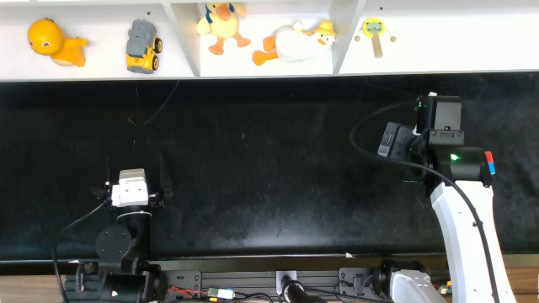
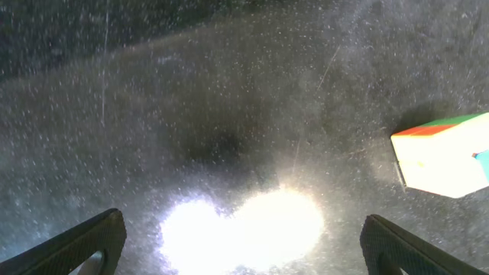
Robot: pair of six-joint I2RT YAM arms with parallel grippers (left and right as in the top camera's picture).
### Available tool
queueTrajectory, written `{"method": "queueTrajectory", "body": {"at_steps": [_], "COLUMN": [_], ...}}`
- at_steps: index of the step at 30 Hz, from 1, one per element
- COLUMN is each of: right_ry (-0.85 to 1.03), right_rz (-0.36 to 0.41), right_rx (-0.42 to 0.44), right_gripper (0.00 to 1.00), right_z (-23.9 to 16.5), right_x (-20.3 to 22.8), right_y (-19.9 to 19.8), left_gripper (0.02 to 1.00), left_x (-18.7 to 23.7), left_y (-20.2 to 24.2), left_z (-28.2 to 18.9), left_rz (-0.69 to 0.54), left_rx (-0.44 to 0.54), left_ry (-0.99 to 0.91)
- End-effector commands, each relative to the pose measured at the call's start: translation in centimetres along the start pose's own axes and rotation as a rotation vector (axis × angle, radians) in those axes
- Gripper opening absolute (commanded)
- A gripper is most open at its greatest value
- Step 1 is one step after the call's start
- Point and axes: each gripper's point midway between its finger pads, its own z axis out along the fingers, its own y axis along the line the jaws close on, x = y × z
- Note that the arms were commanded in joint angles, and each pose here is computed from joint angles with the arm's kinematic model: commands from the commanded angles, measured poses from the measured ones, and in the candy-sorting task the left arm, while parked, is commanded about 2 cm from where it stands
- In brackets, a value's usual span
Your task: Store Toys
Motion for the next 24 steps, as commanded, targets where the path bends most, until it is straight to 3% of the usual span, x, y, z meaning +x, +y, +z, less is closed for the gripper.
{"method": "queueTrajectory", "body": {"at_steps": [1, 8, 12, 16, 20, 24], "right_ry": [0.001, -0.049, -0.054, -0.021, -0.022, -0.027], "right_rz": [-0.108, -0.095, -0.062, -0.072, -0.027, -0.074], "right_rx": [0.007, -0.091, -0.055, -0.074, -0.078, -0.11], "right_gripper": [0.996, 0.998, 0.998, 0.996, 0.996, 0.998], "right_z": [-0.4, -1.8, -2.0, -2.0, -2.1, -2.2], "right_x": [0.3, -0.2, 0.0, 1.3, 1.9, 2.3], "right_y": [-0.3, -2.3, -5.7, -7.7, -9.4, -10.1], "left_gripper": [0.998, 0.998, 0.998, 0.998, 0.996, 0.998], "left_x": [-0.1, -0.1, -0.1, -0.1, -0.1, -0.1], "left_y": [0.1, 0.1, 0.1, 0.1, 0.1, 0.1], "left_z": [0.0, 0.0, 0.0, 0.0, 0.0, 0.0], "left_rz": [0.013, 0.013, 0.013, 0.013, 0.013, 0.013], "left_rx": [-0.009, -0.009, -0.009, -0.009, -0.009, -0.009], "left_ry": [-0.009, -0.009, -0.009, -0.009, -0.009, -0.009]}}
